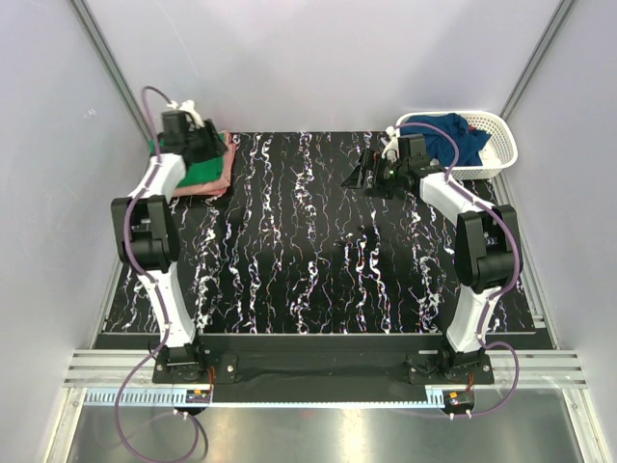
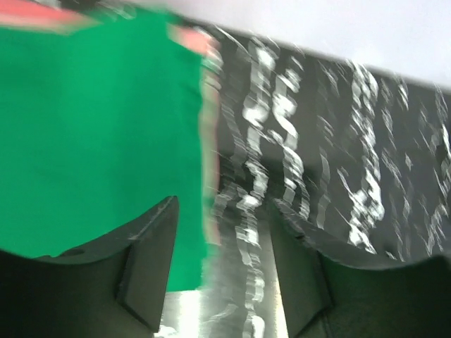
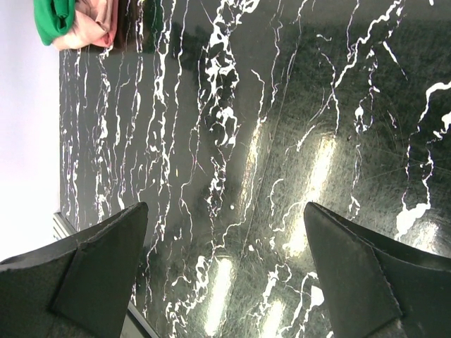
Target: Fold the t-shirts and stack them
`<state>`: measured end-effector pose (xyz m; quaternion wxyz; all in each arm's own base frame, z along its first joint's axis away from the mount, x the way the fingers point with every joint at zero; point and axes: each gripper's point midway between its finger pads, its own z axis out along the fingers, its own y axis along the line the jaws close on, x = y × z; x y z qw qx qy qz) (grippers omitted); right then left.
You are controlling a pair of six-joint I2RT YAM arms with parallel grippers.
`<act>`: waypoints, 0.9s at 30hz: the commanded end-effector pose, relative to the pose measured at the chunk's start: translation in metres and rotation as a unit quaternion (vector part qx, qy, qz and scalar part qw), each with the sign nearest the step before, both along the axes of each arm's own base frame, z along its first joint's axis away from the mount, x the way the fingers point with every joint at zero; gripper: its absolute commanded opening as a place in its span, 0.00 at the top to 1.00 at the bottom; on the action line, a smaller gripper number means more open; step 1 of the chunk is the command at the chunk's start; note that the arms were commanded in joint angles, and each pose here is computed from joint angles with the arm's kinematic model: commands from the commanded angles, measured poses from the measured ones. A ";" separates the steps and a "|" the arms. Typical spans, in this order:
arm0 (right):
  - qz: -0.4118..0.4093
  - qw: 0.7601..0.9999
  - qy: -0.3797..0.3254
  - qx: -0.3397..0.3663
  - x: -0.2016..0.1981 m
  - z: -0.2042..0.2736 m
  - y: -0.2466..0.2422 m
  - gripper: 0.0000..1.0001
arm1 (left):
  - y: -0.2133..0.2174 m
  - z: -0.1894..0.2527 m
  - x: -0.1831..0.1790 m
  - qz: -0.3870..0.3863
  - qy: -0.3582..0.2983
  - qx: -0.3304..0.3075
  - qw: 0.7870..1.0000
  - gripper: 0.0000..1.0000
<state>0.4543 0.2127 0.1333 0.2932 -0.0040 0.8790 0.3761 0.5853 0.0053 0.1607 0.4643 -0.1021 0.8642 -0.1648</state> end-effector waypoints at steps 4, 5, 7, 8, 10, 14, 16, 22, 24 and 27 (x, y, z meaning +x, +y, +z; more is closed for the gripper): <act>0.008 0.999 -0.039 0.013 -0.004 0.032 0.001 0.00 | -0.031 -0.048 -0.020 -0.021 0.030 -0.003 0.999 0.48; 0.007 0.999 -0.040 0.011 -0.005 0.033 0.000 0.00 | -0.032 -0.051 -0.022 -0.022 0.030 -0.004 0.999 0.48; 0.005 0.999 -0.044 0.010 -0.007 0.036 0.000 0.00 | -0.039 -0.050 -0.027 -0.037 0.027 -0.014 0.999 0.48; 0.003 0.999 -0.043 0.007 -0.008 0.034 -0.002 0.00 | -0.046 -0.041 -0.028 -0.049 0.019 -0.018 0.998 0.48; 0.000 0.999 -0.043 0.008 -0.008 0.035 -0.002 0.00 | -0.051 -0.033 -0.032 -0.062 0.013 -0.013 0.998 0.48; -0.010 0.999 -0.043 0.007 -0.008 0.038 -0.005 0.00 | -0.081 0.017 -0.042 -0.105 -0.010 -0.031 0.994 0.48; -0.013 0.999 -0.036 -0.001 -0.012 0.039 -0.007 0.00 | -0.090 0.036 -0.051 -0.113 -0.018 -0.033 0.993 0.48; -0.025 0.998 -0.054 0.002 -0.037 0.078 -0.015 0.00 | -0.141 0.094 -0.119 -0.162 -0.038 -0.030 0.986 0.45; -0.020 0.998 -0.062 0.004 -0.047 0.091 -0.016 0.00 | -0.151 0.116 -0.150 -0.179 -0.060 -0.033 0.981 0.44; -0.020 0.997 -0.073 -0.003 -0.065 0.111 -0.022 0.00 | -0.169 0.145 -0.195 -0.218 -0.089 -0.041 0.971 0.43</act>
